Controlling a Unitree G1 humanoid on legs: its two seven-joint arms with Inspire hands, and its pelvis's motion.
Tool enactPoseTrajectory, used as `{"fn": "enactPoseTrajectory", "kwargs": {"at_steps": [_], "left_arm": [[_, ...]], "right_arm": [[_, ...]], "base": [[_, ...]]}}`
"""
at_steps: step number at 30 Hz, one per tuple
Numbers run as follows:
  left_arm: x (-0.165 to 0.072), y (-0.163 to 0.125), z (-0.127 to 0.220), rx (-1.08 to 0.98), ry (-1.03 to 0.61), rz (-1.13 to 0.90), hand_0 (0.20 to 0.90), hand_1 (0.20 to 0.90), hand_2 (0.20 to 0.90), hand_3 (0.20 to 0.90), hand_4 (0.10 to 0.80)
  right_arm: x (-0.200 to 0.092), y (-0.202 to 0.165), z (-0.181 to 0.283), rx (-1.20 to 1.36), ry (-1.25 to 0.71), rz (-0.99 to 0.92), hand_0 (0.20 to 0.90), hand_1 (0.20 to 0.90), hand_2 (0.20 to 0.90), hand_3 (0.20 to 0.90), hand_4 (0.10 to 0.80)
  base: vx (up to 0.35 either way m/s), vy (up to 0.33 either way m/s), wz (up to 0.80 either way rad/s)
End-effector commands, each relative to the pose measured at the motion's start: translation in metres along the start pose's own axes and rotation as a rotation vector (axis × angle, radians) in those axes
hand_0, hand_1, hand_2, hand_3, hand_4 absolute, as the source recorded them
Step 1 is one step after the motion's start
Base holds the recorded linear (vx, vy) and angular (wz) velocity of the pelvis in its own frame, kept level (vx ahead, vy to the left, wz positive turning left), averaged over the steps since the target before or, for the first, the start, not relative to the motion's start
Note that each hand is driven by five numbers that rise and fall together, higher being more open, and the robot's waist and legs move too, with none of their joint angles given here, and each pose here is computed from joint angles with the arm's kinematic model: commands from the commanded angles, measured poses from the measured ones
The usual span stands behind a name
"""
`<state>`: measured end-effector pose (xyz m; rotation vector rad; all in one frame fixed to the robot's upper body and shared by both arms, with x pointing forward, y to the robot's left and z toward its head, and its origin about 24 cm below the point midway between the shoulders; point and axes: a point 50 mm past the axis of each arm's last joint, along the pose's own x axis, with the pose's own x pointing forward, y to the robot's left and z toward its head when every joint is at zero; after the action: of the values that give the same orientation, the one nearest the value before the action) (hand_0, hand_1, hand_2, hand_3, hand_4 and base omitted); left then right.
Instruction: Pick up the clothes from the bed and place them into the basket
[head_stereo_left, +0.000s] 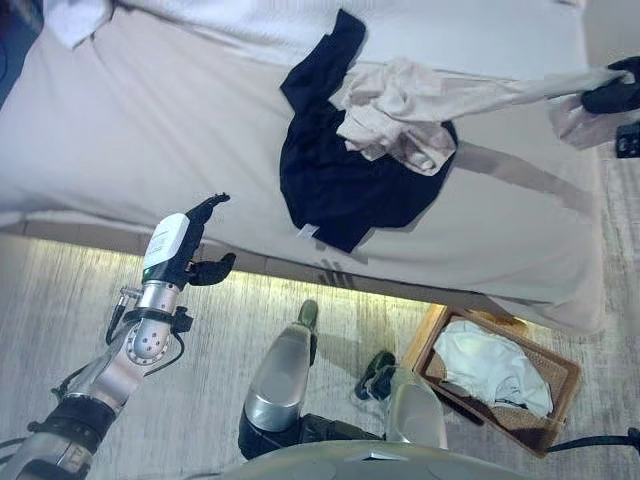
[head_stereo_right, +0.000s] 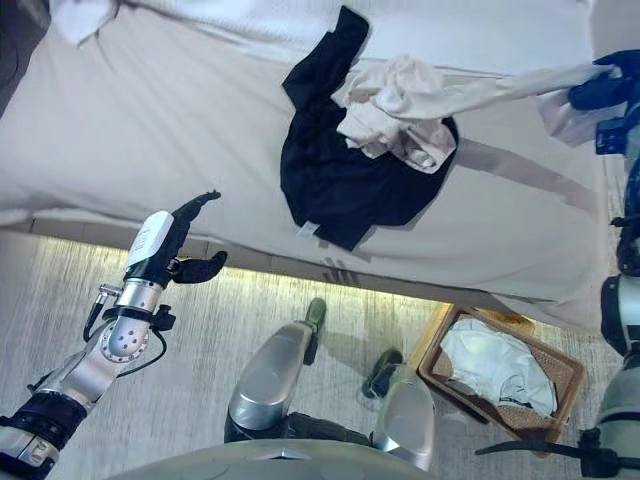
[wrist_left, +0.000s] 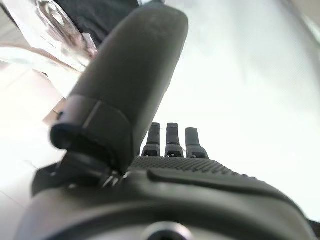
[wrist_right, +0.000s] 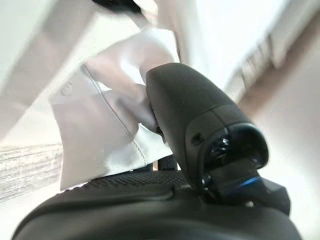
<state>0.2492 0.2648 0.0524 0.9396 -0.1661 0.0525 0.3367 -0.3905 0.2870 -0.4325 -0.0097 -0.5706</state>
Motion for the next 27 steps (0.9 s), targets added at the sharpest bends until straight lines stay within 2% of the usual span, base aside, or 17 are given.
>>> {"fn": "enactPoseTrajectory", "kwargs": {"at_steps": [1, 14, 27], "left_arm": [[-0.009, -0.001, -0.010, -0.032, 0.046, 0.029, 0.900, 0.900, 0.900, 0.900, 0.800], [-0.010, -0.017, -0.040, 0.016, 0.197, -0.025, 0.900, 0.900, 0.900, 0.900, 0.800], [-0.016, -0.031, -0.058, 0.000, 0.313, -0.046, 0.900, 0.900, 0.900, 0.900, 0.800]], "right_arm": [[-0.006, -0.021, 0.027, -0.081, -0.168, -0.047, 0.300, 0.300, 0.300, 0.200, 0.100], [-0.024, -0.085, 0.060, -0.066, -0.254, -0.182, 0.300, 0.300, 0.300, 0.200, 0.100], [-0.052, -0.127, 0.085, -0.079, -0.336, -0.342, 0.300, 0.300, 0.300, 0.200, 0.100]], "base": [[0.017, -0.019, -0.16], [-0.024, -0.017, -0.30], [0.004, -0.027, -0.35]]}}
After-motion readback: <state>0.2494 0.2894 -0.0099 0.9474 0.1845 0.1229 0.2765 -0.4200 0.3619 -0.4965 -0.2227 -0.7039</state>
